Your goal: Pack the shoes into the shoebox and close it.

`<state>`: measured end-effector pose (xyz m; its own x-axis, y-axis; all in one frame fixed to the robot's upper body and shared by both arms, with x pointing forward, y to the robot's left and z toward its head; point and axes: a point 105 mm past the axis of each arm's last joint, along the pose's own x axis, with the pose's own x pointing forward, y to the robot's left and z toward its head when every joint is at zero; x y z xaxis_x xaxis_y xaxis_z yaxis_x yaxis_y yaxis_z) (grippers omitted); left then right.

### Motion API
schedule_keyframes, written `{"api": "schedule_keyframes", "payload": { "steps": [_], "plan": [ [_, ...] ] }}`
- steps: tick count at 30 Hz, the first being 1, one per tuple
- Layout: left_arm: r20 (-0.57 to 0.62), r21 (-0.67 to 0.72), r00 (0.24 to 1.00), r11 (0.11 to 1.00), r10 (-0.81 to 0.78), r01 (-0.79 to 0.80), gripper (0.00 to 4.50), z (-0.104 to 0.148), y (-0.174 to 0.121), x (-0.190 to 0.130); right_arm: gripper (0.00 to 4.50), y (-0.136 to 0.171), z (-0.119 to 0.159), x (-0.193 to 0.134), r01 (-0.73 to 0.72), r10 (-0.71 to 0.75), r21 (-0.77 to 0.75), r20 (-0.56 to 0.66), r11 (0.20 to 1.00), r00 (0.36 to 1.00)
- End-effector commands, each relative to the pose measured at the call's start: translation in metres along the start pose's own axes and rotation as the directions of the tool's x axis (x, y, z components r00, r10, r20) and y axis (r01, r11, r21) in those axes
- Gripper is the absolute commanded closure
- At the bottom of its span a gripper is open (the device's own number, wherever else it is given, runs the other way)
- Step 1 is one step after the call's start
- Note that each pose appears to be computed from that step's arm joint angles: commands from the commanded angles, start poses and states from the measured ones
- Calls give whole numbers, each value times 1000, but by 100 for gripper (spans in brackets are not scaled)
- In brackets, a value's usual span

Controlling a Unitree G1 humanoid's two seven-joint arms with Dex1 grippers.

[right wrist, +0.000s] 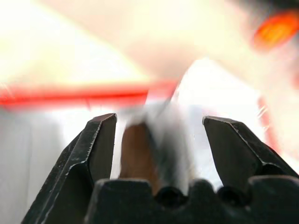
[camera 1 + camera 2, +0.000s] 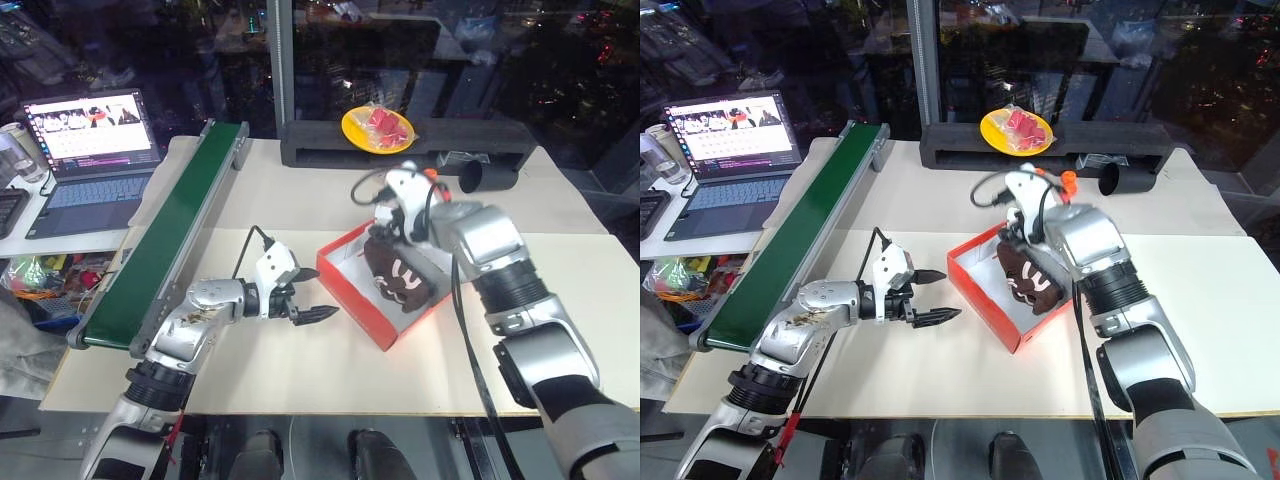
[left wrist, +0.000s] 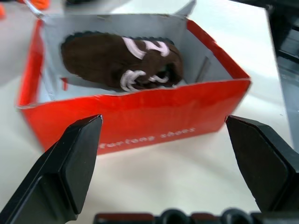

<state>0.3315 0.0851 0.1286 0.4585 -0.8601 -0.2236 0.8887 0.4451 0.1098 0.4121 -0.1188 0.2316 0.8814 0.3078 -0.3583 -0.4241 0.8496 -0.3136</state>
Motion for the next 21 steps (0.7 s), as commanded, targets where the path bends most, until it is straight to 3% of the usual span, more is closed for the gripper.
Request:
{"api": "schedule_keyframes", "payload": {
  "steps": [1, 4, 6, 8, 12, 16, 18, 21],
  "plan": [
    [120, 25, 962, 968, 246, -250, 0, 31, 47, -15, 96, -5, 45, -44, 34, -41, 43, 182, 999, 982],
    [239, -90, 809, 842, 536, -532, 0, 58, 98, -41, 96, 16, 69, -73, -106, 61, 90, 401, 990, 914],
    [265, -182, 679, 727, 685, -663, 0, 69, 123, -64, 96, 41, 78, -102, -248, 160, 68, 594, 966, 788],
    [227, -228, 639, 678, 735, -699, 0, 64, 133, -79, 96, 64, 64, -122, -394, 253, 58, 680, 917, 689],
    [127, -167, 637, 650, 760, -741, 0, 39, 139, -98, 96, 93, 9, -114, -462, 378, 12, 557, 887, 740],
    [35, -136, 622, 621, 782, -772, 0, 11, 147, -120, 5, 117, -33, -99, -500, 482, -60, 388, 864, 786],
    [4, -114, 620, 616, 785, -780, 0, 2, 149, -128, 5, 125, -44, -93, -493, 507, -131, 330, 860, 796],
    [-50, -72, 594, 590, 803, -804, 0, -10, 156, -141, 5, 133, -46, -85, -495, 525, -177, 341, 851, 780]
  ]
}}
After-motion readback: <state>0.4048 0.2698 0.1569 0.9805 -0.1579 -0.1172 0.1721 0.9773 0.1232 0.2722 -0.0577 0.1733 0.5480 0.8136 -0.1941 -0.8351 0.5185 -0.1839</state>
